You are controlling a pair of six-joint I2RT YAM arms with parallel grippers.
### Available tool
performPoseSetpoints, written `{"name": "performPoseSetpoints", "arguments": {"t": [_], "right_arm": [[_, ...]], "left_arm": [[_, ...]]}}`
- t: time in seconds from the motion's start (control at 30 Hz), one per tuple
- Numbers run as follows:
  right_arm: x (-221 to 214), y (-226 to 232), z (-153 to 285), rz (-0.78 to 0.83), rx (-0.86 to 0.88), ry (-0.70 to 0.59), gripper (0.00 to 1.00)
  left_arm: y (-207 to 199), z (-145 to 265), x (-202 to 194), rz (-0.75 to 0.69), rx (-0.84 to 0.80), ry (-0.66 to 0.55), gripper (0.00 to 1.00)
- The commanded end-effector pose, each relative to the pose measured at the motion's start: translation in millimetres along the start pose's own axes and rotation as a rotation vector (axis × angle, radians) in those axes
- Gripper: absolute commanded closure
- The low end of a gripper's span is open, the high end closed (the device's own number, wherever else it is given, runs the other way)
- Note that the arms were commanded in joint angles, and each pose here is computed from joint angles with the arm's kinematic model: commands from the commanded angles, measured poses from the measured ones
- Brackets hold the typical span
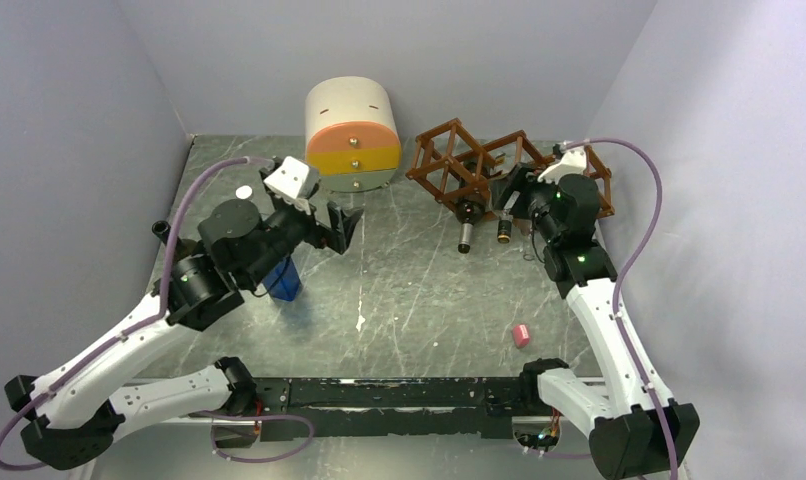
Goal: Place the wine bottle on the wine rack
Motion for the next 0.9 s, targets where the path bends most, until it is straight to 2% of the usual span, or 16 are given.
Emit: {"name": "performPoseSetpoints", "arguments": {"t": [0.0,0.17,0.3,0.5,0.67,0.77,0.87], "right_arm": [[-4,24,10,0.021,0.275,0.143,0.29],[-20,55,11,0.011,0.453,0.145,0.3],[-46,90,4,0.06,0.497,0.153,0.3],[-98,157,-2,0.125,0.683,0.199,0.3],[-141,209,4,0.206,0.836,0.107,0.15],[-160,235,-2,0.226,0.929,0.12,0.02],[-181,262,-8,0.267,0.975,0.123,0.0]], "left_arm": [[19,17,10,-0.062,0.122,0.013,0.01],[28,29,19,-0.051,0.188,0.009,0.01],[32,38,28,-0.057,0.189,-0.013,0.01],[42,61,48,-0.062,0.192,-0.106,0.01],[51,84,63,-0.079,0.191,-0.171,0.04],[55,95,65,-0.066,0.201,-0.199,0.03],[56,102,64,-0.058,0.192,-0.226,0.03]]}}
Point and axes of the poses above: each gripper's point midway between its finger pads, its own z axis back along the fingers, its own y axis along the line the jaws close on, x = y × z, the point moved 10 cm from there along z, back along the fingers, and after that the axes turned 13 degrees about -z, right-handed, at the moved point
